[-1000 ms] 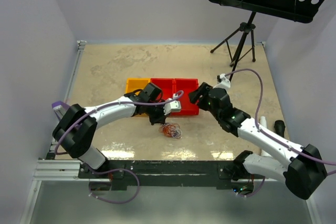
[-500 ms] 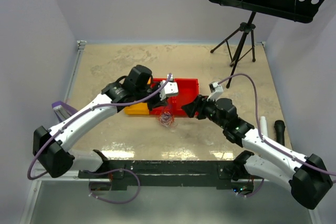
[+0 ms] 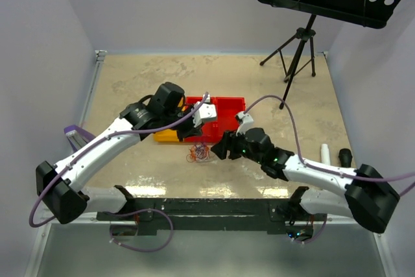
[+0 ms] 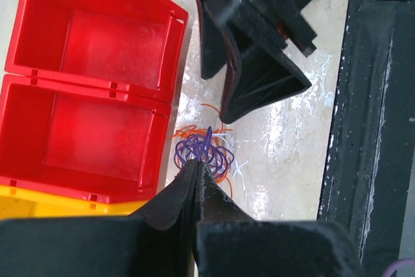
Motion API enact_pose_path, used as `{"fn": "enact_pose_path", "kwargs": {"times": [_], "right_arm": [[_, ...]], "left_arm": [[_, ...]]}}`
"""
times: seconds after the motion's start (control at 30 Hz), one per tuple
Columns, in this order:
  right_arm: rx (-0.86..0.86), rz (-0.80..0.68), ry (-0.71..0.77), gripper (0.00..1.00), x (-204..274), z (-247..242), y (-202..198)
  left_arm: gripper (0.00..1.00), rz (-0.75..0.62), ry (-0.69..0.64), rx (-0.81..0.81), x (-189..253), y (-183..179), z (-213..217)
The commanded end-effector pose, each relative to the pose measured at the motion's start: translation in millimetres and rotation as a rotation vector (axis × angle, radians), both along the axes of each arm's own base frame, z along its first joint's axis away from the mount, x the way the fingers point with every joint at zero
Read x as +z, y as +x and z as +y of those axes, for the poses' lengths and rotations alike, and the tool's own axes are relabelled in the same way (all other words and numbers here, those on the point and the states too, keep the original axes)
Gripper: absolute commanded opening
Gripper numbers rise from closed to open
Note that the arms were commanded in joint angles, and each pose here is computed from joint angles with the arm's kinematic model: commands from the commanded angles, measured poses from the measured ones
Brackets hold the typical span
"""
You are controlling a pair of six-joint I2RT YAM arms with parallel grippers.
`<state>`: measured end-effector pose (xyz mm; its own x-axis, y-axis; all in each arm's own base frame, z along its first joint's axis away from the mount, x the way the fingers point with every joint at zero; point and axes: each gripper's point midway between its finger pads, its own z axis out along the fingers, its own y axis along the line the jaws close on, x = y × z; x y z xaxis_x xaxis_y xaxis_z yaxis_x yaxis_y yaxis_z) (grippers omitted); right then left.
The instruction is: Untangle the cables
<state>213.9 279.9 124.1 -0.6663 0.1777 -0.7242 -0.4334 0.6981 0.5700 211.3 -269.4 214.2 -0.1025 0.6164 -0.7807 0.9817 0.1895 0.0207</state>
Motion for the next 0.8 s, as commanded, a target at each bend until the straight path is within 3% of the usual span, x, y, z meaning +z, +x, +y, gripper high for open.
{"fn": "enact_pose_path", "kwargs": {"times": [0.0,0.5,0.77], "right_arm": [[-0.028,0.022,0.014,0.63,-14.4,14.0,-0.6],[0.012,0.02,-0.021,0.58,-35.1,70.6,13.9],[0.001,0.038,-0.022,0.47,-50.8,87.6,20.5]], "left_arm": [[0.0,-0.053,0.007,0.034,5.9,-4.3,14.2],[0.0,-0.149,0.157,0.133,-35.8,0.0,61.0],[0.0,-0.149,0.163,0.151,-44.8,-1.5,66.2]]}}
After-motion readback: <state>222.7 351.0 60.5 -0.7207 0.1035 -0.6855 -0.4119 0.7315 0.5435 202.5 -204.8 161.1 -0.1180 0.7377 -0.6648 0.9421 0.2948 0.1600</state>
